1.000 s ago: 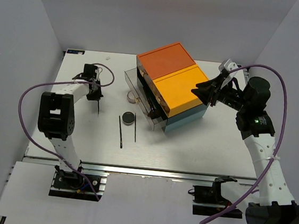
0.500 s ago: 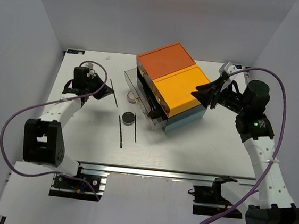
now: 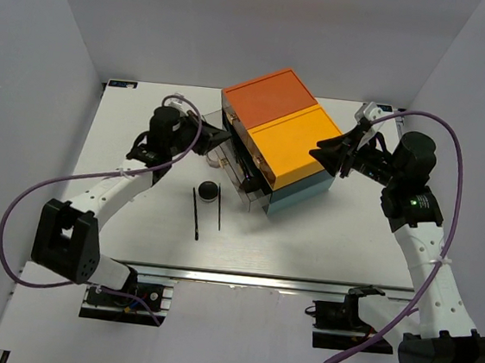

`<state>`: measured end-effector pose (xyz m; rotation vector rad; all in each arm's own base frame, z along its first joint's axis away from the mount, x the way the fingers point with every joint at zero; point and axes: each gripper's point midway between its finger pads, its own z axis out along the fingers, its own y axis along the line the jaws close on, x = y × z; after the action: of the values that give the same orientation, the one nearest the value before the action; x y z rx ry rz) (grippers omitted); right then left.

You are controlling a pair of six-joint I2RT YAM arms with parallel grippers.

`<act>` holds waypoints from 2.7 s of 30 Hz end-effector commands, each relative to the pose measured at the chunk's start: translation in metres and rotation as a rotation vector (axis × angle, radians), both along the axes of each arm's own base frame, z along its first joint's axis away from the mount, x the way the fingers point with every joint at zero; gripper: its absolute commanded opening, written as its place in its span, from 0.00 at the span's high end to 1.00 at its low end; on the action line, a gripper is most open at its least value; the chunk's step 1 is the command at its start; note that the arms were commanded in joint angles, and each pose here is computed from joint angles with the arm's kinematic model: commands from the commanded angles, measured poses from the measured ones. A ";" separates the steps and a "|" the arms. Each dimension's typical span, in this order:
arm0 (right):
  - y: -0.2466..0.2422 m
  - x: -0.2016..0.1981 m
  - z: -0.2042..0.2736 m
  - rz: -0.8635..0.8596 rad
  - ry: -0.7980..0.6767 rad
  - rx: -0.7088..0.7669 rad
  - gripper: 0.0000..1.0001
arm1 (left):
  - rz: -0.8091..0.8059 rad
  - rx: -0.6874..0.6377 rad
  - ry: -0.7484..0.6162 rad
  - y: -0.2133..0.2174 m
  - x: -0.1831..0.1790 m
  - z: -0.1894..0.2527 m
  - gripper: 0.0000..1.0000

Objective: Organize the makeup

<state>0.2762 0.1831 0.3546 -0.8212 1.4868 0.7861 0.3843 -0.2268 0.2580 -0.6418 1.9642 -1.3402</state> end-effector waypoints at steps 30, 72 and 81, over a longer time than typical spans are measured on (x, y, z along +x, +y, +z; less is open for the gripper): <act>0.101 -0.097 -0.080 0.498 -0.046 -0.317 0.66 | 0.109 0.693 0.236 0.099 -0.103 -0.093 0.36; 0.231 -0.005 -0.297 -0.399 0.610 -0.654 0.69 | 0.361 0.694 0.357 0.169 -0.199 -0.129 0.44; 0.224 0.006 -0.312 -0.468 0.660 -0.665 0.69 | 0.357 0.706 0.348 0.168 -0.194 -0.124 0.44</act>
<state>0.2732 0.4078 0.0347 -0.7381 2.4923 0.1990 0.1816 -0.0574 0.1169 -0.8648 2.3091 -0.2602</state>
